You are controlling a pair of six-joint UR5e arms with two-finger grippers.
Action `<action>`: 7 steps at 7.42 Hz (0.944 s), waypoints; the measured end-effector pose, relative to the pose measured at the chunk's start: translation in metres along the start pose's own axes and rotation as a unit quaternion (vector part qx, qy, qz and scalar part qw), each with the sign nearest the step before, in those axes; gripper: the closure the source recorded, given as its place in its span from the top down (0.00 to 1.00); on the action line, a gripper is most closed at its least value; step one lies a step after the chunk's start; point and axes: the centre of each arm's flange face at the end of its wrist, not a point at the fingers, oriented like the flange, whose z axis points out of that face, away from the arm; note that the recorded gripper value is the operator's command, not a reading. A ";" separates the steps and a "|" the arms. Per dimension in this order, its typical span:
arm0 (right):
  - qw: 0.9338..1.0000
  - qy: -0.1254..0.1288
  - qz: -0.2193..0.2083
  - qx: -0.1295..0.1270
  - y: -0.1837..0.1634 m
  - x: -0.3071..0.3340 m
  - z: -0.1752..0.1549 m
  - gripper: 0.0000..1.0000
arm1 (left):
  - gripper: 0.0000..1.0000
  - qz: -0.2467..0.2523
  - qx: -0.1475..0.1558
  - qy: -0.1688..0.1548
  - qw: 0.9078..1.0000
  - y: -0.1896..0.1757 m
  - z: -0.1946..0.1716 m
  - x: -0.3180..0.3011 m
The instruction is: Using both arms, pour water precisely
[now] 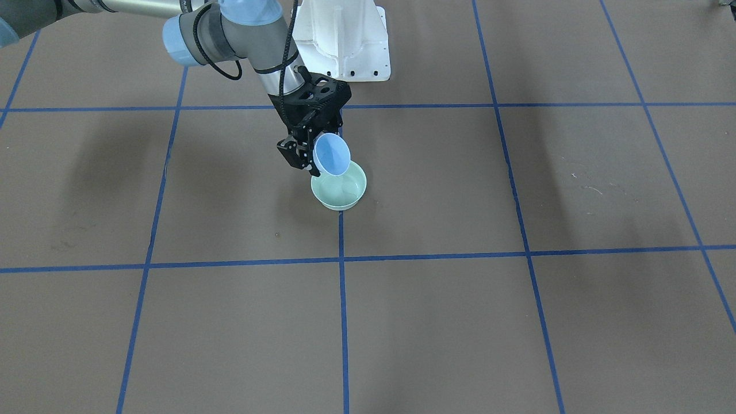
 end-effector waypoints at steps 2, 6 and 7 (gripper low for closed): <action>0.997 0.021 0.074 0.021 0.001 0.038 -0.010 0.00 | 1.00 0.001 0.002 0.004 1.000 0.000 -0.001 0.002; 0.969 0.090 0.224 0.055 0.017 0.118 -0.030 0.00 | 1.00 0.006 0.008 0.015 1.000 -0.002 -0.005 0.007; 0.963 0.117 0.232 0.070 0.035 0.137 -0.031 0.00 | 1.00 0.007 0.009 0.016 1.000 -0.002 -0.006 0.007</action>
